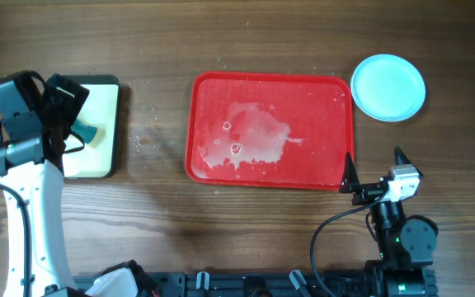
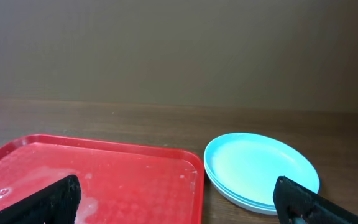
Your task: Clean dirty plates on tray and stack at the side
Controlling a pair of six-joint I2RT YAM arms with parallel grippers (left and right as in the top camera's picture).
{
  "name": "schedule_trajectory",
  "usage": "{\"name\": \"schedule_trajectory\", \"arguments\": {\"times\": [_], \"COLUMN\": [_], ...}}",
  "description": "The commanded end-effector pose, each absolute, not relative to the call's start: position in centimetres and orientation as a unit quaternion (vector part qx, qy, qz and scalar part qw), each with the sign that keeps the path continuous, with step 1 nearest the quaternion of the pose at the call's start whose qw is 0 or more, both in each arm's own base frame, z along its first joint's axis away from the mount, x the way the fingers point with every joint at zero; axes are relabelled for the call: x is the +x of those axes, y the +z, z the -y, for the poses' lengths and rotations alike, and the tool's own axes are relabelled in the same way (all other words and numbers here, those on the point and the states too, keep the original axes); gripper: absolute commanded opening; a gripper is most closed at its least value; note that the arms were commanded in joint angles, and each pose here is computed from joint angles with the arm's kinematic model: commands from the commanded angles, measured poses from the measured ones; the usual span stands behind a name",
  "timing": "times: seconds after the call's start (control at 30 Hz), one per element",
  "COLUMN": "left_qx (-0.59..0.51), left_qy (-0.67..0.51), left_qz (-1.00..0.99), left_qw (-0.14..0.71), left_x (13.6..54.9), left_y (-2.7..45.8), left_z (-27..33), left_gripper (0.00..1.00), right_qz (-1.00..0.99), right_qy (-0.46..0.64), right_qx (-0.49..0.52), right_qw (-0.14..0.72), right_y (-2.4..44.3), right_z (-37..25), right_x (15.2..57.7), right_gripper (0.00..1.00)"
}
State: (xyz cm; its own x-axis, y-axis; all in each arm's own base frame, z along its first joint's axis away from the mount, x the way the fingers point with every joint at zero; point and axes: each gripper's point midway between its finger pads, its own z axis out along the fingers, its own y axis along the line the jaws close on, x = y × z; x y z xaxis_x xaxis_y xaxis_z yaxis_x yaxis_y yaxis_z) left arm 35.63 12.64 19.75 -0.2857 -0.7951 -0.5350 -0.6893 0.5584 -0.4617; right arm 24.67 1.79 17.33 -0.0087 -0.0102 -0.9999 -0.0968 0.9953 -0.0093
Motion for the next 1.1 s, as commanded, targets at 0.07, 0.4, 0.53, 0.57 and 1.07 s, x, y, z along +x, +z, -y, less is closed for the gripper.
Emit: {"name": "schedule_trajectory", "arguments": {"times": [0.07, 0.4, 0.53, 0.57, 1.07], "left_qx": [-0.465, -0.465, -0.476, -0.484, -0.062], "left_qy": [-0.072, -0.071, -0.061, -0.052, -0.084], "left_qz": [-0.798, -0.798, -0.817, -0.830, -0.850], "left_qw": [0.376, 0.376, 0.320, 0.273, 0.517], "left_x": [35.6, 35.6, 33.5, 31.6, 26.9], "left_y": [19.7, 19.7, 17.7, 16.3, 14.1], "left_z": [-12.7, -12.7, -12.0, -11.3, 2.2], "left_gripper": [1.00, 1.00, 1.00, 1.00, 1.00], "right_qz": [-0.705, -0.705, -0.705, -0.705, -0.705], "right_qy": [0.021, 0.021, 0.021, 0.021, 0.021], "right_qx": [-0.039, -0.039, -0.039, -0.039, -0.039], "right_qw": [0.708, 0.708, 0.708, 0.708, 0.708], "right_y": [17.6, 17.6, 17.6, 17.6, 17.6], "right_z": [-1.6, -1.6, -1.6, -1.6, -1.6], "right_x": [24.6, 24.6, 24.6, 24.6, 24.6], "right_gripper": [1.00, 1.00, 1.00, 1.00, 1.00]}}
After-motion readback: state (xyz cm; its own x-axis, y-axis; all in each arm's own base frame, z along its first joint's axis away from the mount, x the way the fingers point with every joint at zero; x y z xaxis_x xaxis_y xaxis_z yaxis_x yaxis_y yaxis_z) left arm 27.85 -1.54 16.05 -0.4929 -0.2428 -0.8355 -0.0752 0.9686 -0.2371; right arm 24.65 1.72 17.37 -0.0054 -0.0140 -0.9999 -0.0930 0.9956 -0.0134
